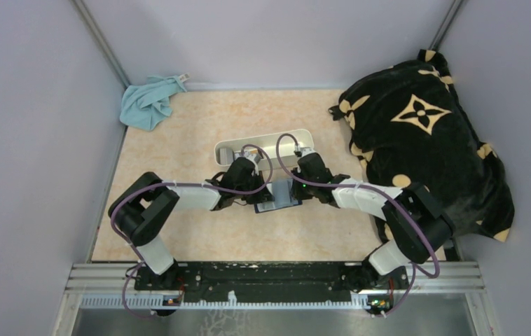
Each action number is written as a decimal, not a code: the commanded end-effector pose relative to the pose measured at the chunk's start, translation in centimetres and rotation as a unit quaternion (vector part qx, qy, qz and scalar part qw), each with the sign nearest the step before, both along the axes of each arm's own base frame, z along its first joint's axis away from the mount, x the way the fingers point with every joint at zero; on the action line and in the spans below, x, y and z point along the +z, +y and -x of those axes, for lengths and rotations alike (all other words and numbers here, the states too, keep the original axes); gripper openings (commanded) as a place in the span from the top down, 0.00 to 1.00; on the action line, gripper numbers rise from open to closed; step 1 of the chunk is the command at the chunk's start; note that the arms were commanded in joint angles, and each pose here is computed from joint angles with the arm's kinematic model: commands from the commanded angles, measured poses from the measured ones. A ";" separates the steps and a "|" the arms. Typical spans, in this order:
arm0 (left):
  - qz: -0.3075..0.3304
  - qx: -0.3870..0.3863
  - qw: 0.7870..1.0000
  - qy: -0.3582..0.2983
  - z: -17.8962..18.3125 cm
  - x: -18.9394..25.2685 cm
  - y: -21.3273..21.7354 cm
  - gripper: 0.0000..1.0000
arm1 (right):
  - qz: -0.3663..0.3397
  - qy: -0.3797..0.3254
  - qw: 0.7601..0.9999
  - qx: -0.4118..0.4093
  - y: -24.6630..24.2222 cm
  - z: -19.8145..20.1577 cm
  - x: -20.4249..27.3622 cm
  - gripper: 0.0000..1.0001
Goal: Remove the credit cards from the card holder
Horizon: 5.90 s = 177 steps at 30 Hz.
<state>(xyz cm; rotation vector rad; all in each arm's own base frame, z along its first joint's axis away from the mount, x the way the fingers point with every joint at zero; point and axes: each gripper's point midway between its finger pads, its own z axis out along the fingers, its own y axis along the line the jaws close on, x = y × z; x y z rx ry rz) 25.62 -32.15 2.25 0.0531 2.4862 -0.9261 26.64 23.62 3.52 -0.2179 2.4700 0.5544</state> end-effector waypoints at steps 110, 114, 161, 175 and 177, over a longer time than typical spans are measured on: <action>-0.115 0.024 0.993 0.008 2.8 -3.6 7.5 1.00 | -0.034 0.012 0.998 0.046 2.8 -0.9 -3.4 0.64; -0.114 0.031 0.993 0.002 2.8 -3.2 8.2 1.00 | -0.035 0.018 0.998 0.052 2.3 -0.8 -4.2 0.64; -0.115 0.026 0.993 0.024 2.9 -5.2 7.9 1.00 | -0.321 0.061 0.924 0.197 9.2 4.9 3.5 0.70; -0.116 0.028 0.993 0.025 3.2 -5.4 8.2 1.00 | -0.241 0.026 0.955 0.171 7.4 3.4 3.1 0.71; -0.117 0.027 0.992 0.026 3.2 -5.5 8.2 1.00 | -0.235 0.021 0.956 0.175 7.3 3.3 3.3 0.71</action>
